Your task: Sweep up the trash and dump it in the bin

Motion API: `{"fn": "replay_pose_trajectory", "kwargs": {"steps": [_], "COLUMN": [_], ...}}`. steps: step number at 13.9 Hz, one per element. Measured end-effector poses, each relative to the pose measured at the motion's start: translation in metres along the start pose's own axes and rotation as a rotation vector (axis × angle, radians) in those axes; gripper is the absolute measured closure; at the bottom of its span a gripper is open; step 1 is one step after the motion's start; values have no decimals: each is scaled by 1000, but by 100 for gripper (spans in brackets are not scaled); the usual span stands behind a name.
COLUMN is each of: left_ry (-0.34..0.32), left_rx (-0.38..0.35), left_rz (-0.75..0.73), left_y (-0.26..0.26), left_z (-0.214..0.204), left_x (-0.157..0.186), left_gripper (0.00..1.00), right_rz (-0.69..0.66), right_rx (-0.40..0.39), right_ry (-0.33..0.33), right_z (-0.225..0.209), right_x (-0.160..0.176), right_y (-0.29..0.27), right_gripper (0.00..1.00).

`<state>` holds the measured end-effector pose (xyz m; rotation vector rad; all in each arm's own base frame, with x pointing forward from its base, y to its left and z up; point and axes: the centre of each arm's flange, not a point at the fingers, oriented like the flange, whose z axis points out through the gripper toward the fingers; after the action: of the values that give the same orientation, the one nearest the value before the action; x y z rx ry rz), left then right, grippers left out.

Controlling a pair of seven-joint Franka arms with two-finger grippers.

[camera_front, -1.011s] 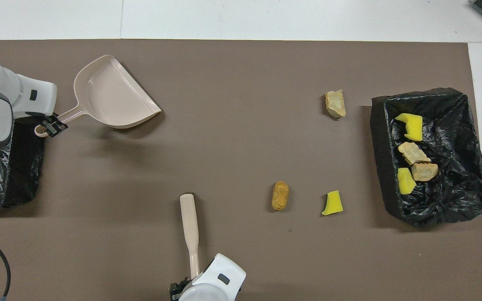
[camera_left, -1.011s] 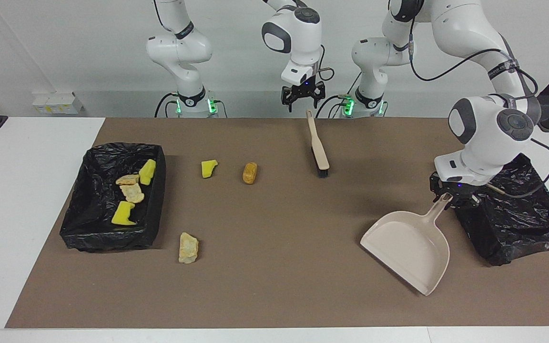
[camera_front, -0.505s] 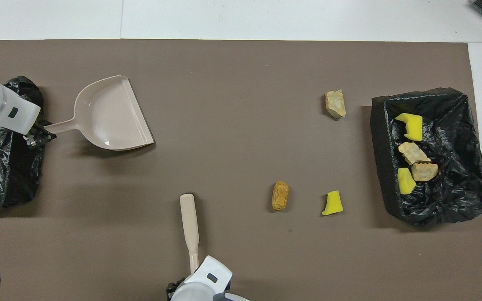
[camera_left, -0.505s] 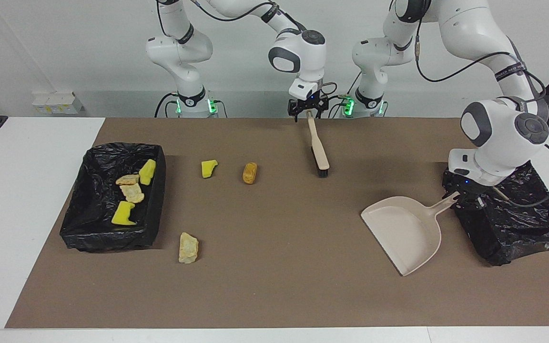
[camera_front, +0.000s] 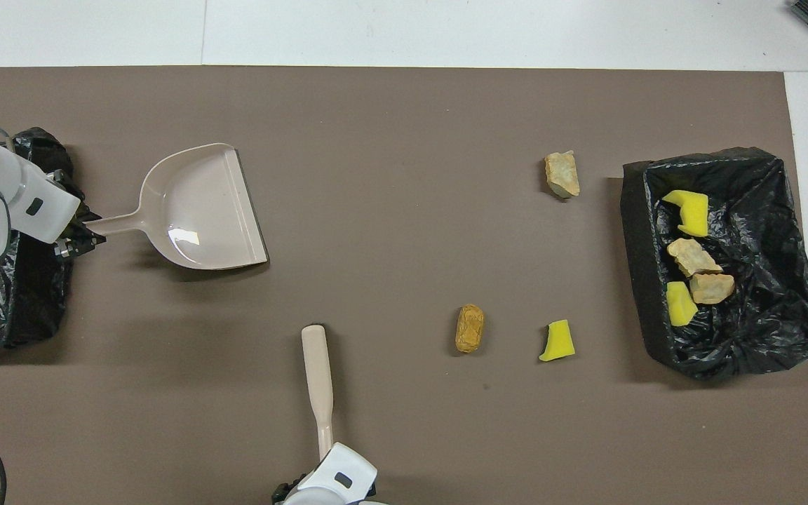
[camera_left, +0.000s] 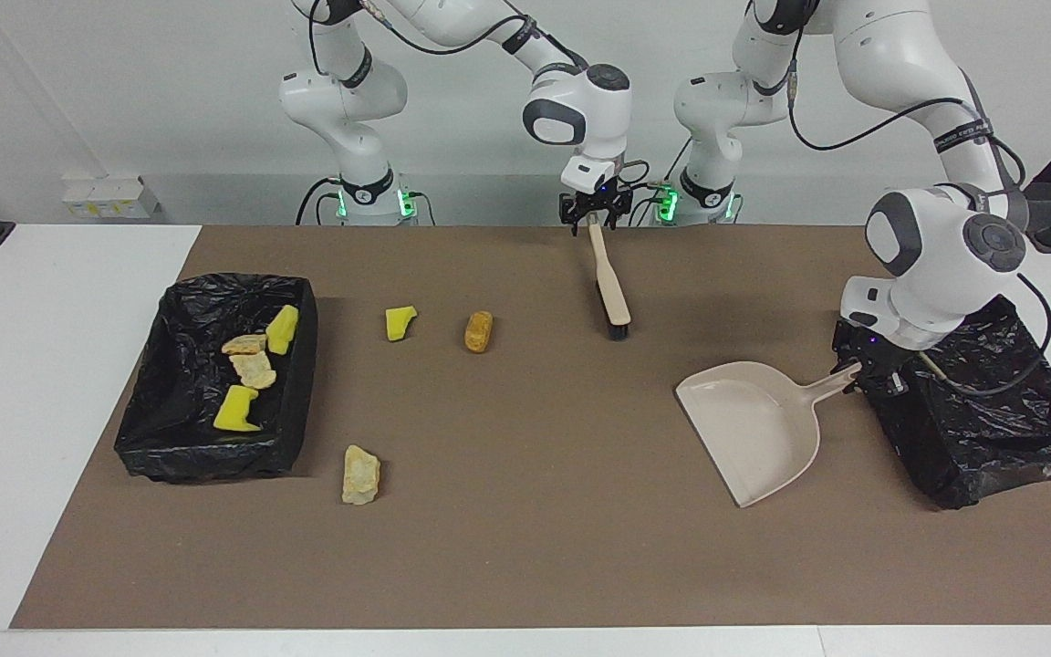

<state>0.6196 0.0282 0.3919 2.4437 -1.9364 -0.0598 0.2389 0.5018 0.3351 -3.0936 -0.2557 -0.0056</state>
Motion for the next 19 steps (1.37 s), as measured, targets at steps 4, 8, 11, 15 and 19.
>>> {"fn": "replay_pose_trajectory", "kwargs": {"steps": [4, 8, 11, 15, 19], "left_ry": [2, 2, 2, 2, 13], "left_rx": [4, 6, 8, 5, 28], "left_rz": [49, 66, 72, 122, 171], "left_y": [1, 2, 2, 9, 43], "left_z": [1, 1, 1, 2, 14], "left_x": [6, 12, 14, 39, 95], "left_gripper": [67, 67, 67, 67, 67], "right_rz": [4, 32, 96, 242, 286], "right_rx": [3, 9, -4, -135, -181], "right_ry": [2, 15, 63, 113, 118], "right_z": [-2, -11, -27, -72, -104], "right_x": [2, 16, 43, 69, 101], "right_y": [-1, 1, 18, 70, 159], "right_gripper": [69, 73, 73, 73, 73]}}
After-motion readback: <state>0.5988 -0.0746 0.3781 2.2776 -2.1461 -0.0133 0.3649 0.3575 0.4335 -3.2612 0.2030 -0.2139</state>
